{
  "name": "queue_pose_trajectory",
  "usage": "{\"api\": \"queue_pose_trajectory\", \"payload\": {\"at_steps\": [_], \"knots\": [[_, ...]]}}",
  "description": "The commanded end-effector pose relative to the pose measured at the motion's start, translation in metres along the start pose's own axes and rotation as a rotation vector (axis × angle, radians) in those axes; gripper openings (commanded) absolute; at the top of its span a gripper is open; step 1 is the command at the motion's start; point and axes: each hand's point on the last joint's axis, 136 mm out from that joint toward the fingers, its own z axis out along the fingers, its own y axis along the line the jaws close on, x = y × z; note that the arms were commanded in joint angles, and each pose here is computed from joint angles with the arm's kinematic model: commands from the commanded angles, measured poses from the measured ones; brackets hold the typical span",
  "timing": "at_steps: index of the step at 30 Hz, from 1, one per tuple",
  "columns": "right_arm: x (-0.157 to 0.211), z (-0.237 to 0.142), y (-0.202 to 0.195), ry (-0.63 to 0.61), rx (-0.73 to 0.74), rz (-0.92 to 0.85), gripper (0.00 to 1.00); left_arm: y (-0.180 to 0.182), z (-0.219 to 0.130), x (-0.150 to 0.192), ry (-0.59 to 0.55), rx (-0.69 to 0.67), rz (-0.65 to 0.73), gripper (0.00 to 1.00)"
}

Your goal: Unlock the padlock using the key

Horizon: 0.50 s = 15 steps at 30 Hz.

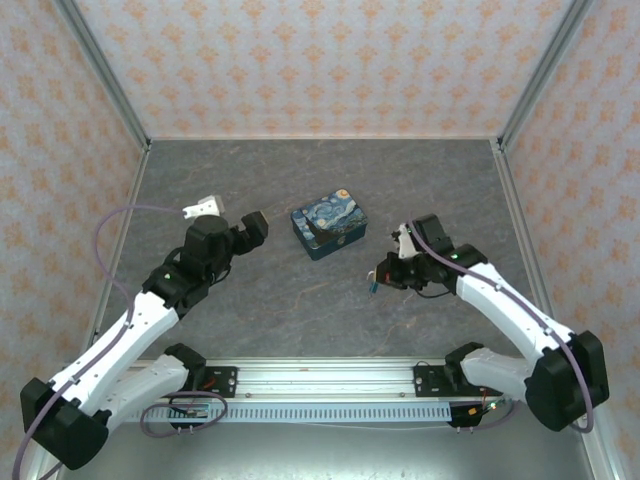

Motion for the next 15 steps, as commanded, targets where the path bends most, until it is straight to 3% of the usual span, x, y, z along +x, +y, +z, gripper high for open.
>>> {"api": "queue_pose_trajectory", "payload": {"at_steps": [1, 15], "knots": [[0.016, 0.005, 0.001, 0.103, 0.051, 0.031, 0.0, 0.024, -0.002, 0.01, 0.01, -0.095, 0.065, 1.0], [0.015, 0.07, -0.009, 0.197, 0.112, 0.063, 0.0, 0.029, -0.007, 0.008, -0.002, -0.115, 0.057, 1.0]]}}
